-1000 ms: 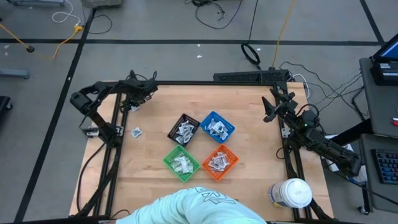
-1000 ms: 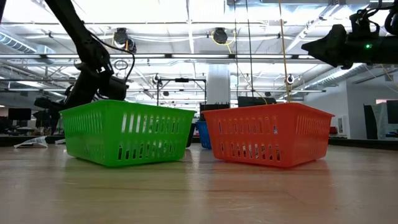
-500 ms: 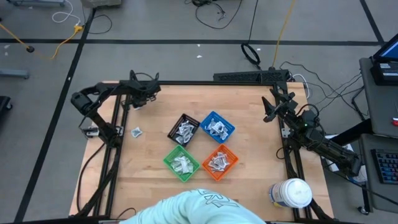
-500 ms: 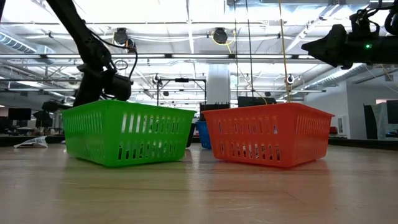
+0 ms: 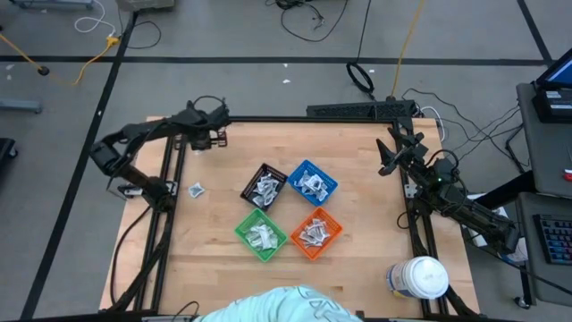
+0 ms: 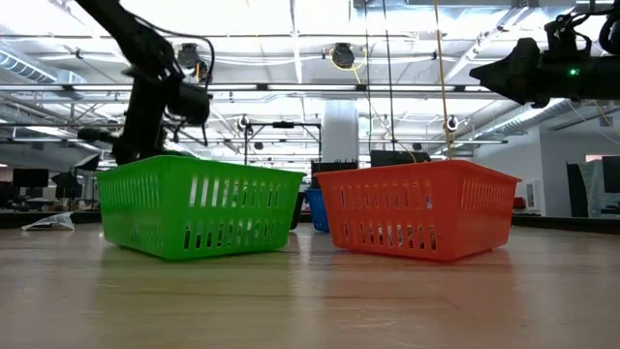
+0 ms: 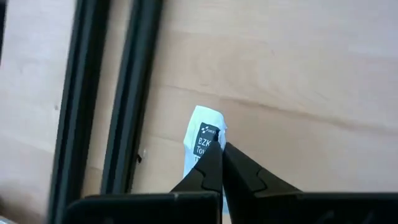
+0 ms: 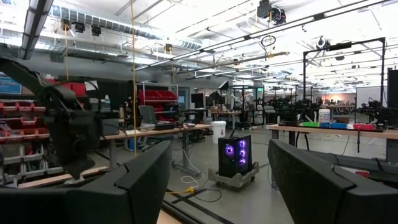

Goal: Pick & Place First Aid Supplies
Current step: Put the black towelette pack into the black bin

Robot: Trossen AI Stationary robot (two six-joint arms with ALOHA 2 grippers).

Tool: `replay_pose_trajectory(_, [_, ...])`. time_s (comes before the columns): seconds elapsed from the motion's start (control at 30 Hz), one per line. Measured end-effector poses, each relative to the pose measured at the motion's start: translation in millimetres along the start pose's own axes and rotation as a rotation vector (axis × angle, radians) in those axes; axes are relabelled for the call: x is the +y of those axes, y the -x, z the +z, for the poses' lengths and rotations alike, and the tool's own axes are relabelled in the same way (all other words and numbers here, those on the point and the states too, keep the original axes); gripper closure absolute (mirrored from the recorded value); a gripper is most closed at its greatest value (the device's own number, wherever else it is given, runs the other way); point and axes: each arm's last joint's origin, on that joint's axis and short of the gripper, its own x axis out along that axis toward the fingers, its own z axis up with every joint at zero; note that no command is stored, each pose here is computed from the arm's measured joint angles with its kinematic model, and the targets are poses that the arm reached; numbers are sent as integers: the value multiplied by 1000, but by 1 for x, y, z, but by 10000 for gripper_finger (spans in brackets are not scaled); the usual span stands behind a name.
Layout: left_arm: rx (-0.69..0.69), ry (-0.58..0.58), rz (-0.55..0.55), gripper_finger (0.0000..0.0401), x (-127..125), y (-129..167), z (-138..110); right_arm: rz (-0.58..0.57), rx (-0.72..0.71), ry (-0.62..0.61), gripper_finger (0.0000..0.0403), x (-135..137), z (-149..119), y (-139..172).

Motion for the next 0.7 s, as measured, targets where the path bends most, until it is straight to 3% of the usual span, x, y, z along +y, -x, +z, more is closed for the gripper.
replay_pose_trajectory(0.27, [99,-358,-208,400,9,40,8,0,0,0,140,0,0,0])
replay_pose_trajectory(0.47, [211,-644,-344,401,13,54,8,0,0,0,140,0,0,0])
replay_pose_trajectory(0.7, [234,-849,-429,401,9,64,3,0,0,0,140,0,0,0])
